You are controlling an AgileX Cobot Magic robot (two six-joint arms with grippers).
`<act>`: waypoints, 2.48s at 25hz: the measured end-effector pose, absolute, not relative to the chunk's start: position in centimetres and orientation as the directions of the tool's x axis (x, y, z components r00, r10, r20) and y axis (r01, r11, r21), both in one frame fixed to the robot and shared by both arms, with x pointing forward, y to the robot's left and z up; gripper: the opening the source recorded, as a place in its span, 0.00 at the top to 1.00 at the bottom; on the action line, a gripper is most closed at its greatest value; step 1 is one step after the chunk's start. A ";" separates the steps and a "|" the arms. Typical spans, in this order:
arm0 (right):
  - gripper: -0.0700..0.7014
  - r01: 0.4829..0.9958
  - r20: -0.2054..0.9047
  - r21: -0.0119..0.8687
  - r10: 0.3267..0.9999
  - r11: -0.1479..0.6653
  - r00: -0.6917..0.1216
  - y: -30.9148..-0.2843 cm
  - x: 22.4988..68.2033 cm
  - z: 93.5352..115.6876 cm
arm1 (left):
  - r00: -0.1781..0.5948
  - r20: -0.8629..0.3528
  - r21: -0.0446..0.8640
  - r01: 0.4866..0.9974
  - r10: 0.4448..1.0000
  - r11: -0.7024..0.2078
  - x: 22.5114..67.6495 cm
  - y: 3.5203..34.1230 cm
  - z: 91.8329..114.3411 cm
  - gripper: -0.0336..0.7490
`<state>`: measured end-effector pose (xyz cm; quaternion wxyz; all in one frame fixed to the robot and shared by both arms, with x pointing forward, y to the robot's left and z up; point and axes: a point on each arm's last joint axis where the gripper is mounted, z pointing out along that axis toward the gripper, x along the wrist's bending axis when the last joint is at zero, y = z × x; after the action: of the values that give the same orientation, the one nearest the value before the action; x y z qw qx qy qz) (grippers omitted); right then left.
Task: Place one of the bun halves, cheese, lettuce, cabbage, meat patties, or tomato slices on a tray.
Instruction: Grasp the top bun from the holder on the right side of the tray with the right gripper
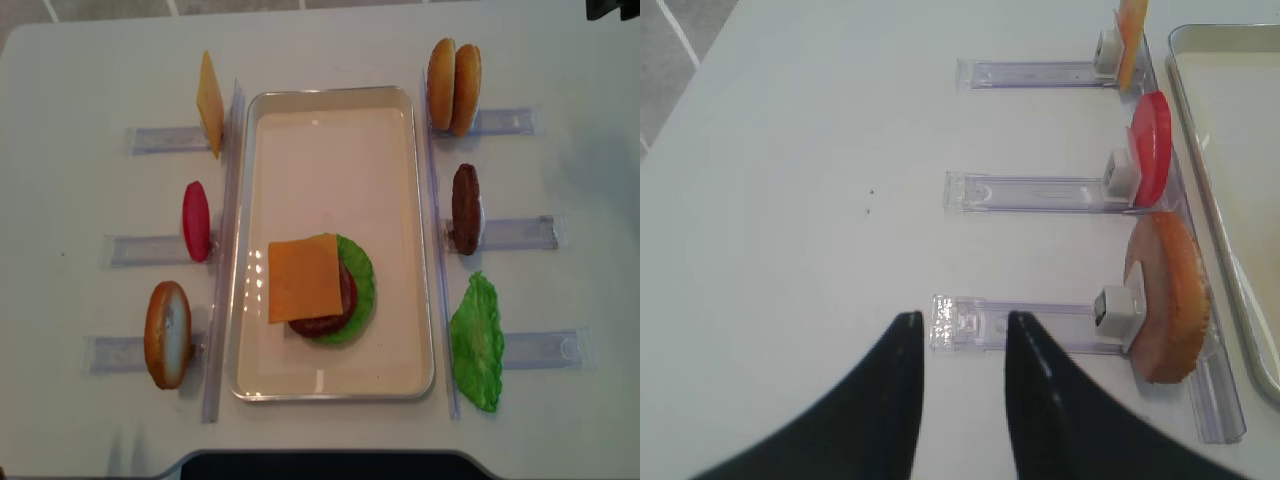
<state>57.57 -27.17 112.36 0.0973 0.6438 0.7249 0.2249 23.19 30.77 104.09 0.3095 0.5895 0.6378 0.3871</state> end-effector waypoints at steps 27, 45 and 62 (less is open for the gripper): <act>0.31 0.892 0.224 0.441 0.951 0.094 -0.211 -13.2 62.1 109.3 | -0.113 0.061 0.859 0.513 0.992 0.005 23.2 30.8 104.1 0.68; 0.31 0.935 0.187 0.344 0.970 0.085 -0.157 -13.7 65.0 103.6 | -0.114 0.062 0.859 0.513 0.992 0.005 23.2 30.8 104.1 0.68; 0.31 0.945 0.187 0.311 0.969 0.097 -0.162 -13.7 66.0 101.0 | -0.114 0.062 0.858 0.513 0.992 0.005 23.2 30.8 104.1 0.68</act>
<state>66.00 -13.72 101.00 0.0324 0.6467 0.7400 0.1820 23.20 30.78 104.07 0.3090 0.5897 0.6380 0.3870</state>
